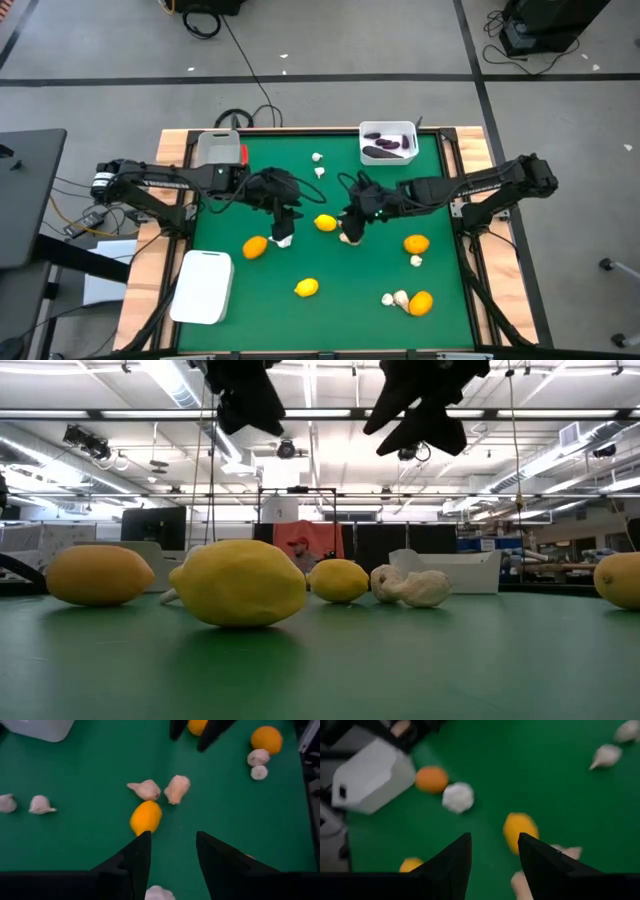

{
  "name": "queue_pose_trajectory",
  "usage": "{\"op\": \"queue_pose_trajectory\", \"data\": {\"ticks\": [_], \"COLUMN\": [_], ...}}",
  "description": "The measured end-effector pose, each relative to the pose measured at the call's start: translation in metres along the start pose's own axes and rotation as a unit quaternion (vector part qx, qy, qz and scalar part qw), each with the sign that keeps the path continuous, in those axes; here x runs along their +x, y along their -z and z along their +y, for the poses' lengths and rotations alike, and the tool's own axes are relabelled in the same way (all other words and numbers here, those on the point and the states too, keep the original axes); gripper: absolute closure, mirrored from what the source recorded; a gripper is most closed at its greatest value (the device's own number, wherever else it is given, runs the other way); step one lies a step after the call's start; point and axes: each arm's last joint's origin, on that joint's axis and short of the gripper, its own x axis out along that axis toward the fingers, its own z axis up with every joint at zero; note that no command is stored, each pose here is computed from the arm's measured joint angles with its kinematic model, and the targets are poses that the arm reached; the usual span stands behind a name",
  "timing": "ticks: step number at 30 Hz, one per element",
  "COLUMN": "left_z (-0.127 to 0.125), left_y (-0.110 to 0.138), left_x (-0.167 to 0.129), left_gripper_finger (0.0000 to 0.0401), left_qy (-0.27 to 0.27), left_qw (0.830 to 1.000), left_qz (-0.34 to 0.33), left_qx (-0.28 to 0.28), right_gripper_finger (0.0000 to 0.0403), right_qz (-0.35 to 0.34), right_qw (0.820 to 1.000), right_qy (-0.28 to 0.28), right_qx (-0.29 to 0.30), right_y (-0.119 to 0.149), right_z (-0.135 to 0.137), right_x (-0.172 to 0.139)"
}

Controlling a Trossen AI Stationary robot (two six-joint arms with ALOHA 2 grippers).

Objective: Sort produce into baskets
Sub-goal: Put the garlic into the gray bin

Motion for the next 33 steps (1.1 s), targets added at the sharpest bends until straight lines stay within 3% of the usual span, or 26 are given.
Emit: {"op": "queue_pose_trajectory", "data": {"ticks": [6, 10, 19, 27, 33], "left_z": [0.005, 0.012, 0.025, 0.038, 0.057], "left_y": [0.019, 0.033, 0.064, 0.071, 0.067], "left_x": [0.016, 0.029, 0.046, 0.051, 0.048], "left_gripper_finger": [0.0239, 0.0239, 0.0239, 0.0239, 0.0239], "left_qy": [0.019, 0.015, -0.009, -0.03, -0.055], "left_qw": [1.0, 0.999, 0.996, 0.989, 0.98], "left_qz": [-0.008, 0.0, 0.042, 0.043, 0.03], "left_qx": [-0.01, -0.035, -0.082, -0.14, -0.188], "right_gripper_finger": [0.0229, 0.0229, 0.0228, 0.0226, 0.0225], "right_qz": [0.005, -0.008, 0.018, 0.069, 0.084], "right_qw": [0.999, 1.0, 0.995, 0.991, 0.987], "right_qy": [-0.007, 0.026, 0.083, 0.055, 0.055], "right_qx": [-0.034, -0.001, -0.05, -0.099, -0.123], "right_y": [0.002, -0.003, -0.022, -0.055, -0.084], "right_z": [0.003, -0.006, -0.051, -0.109, -0.138], "right_x": [0.013, 0.031, 0.071, 0.106, 0.131]}}
